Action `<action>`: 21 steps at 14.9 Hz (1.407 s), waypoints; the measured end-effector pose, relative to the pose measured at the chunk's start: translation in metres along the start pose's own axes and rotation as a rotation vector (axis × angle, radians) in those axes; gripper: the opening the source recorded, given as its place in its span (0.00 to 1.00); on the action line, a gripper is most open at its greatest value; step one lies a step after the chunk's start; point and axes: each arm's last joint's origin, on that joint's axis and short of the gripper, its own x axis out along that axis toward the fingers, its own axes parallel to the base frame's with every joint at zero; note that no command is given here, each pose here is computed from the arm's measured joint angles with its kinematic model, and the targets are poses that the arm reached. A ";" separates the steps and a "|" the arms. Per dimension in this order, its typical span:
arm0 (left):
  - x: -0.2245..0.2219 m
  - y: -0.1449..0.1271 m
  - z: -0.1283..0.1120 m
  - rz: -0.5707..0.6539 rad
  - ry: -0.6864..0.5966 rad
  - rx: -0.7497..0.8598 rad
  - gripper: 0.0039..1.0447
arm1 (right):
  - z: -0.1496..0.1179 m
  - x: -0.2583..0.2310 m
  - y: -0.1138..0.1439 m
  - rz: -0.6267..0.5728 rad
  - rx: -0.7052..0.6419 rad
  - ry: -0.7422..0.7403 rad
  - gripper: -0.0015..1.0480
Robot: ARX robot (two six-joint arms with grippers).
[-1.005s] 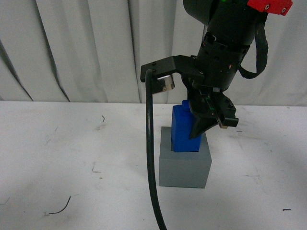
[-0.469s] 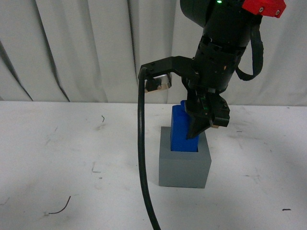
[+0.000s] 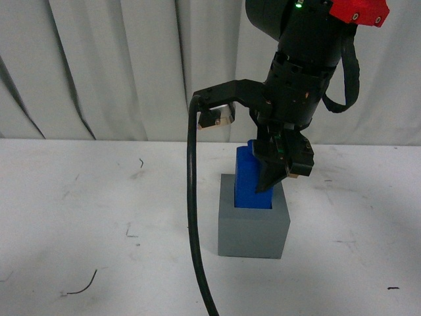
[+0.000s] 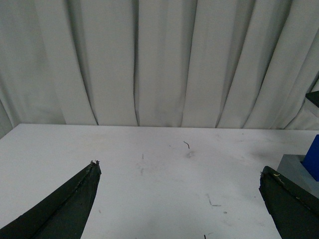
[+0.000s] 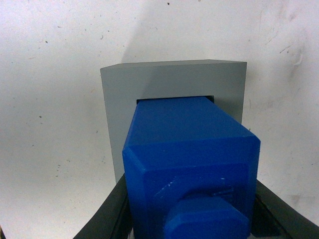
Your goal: Insert blue part into gray base
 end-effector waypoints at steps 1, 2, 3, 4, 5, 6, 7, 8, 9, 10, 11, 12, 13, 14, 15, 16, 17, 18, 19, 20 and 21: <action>0.000 0.000 0.000 0.000 0.000 0.000 0.94 | 0.000 0.000 0.000 0.000 0.003 0.001 0.45; 0.000 0.000 0.000 0.000 0.000 0.000 0.94 | 0.000 0.001 0.000 0.000 0.008 0.005 0.45; 0.000 0.000 0.000 0.000 0.000 0.000 0.94 | 0.001 0.002 0.001 -0.002 0.009 0.011 0.45; 0.000 0.000 0.000 0.000 0.000 0.000 0.94 | -0.001 0.007 0.002 -0.005 0.012 0.017 0.45; 0.000 0.000 0.000 0.000 0.000 0.000 0.94 | -0.002 0.011 0.003 0.002 0.013 0.018 0.69; 0.000 0.000 0.000 0.000 0.000 0.000 0.94 | -0.001 0.011 0.002 -0.003 0.011 0.005 0.96; 0.000 0.000 0.000 0.000 0.000 0.000 0.94 | -0.002 0.008 -0.001 -0.030 0.012 -0.024 0.94; 0.000 0.000 0.000 0.000 0.000 0.000 0.94 | -0.002 0.006 -0.001 -0.033 0.015 -0.040 0.94; 0.000 0.000 0.000 0.000 0.000 0.000 0.94 | -0.004 0.001 -0.001 -0.036 0.018 -0.064 0.94; 0.000 0.000 0.000 0.000 0.000 0.000 0.94 | -0.004 -0.001 -0.001 -0.045 0.019 -0.071 0.94; 0.000 0.000 0.000 0.000 0.000 0.000 0.94 | -0.004 -0.005 -0.001 -0.054 0.021 -0.082 0.94; 0.000 0.000 0.000 0.000 0.000 0.000 0.94 | -0.004 -0.008 0.000 -0.057 0.023 -0.092 0.94; 0.000 0.000 0.000 0.000 0.000 0.000 0.94 | -0.004 -0.012 0.001 -0.057 0.024 -0.102 0.94; 0.000 0.000 0.000 0.000 0.000 0.000 0.94 | -0.004 -0.016 0.002 -0.059 0.024 -0.112 0.94; 0.000 0.000 0.000 0.000 0.000 0.000 0.94 | -0.004 -0.018 0.002 -0.061 0.025 -0.118 0.94; 0.000 0.000 0.000 0.000 0.000 0.000 0.94 | -0.006 -0.024 0.003 -0.073 0.029 -0.132 0.94; 0.000 0.000 0.000 0.000 0.000 0.000 0.94 | -0.006 -0.028 0.005 -0.078 0.029 -0.146 0.94; 0.000 0.000 0.000 0.000 0.000 0.000 0.94 | -0.010 -0.042 0.011 -0.079 0.037 -0.190 0.94; 0.000 0.000 0.000 0.000 0.000 0.000 0.94 | -0.013 -0.053 0.013 -0.105 0.041 -0.257 0.94; 0.000 0.000 0.000 0.000 0.000 0.000 0.94 | -0.019 -0.065 0.013 -0.154 0.048 -0.342 0.94; 0.000 0.000 0.000 0.000 0.000 0.000 0.94 | -0.032 -0.078 0.012 -0.242 0.055 -0.447 0.94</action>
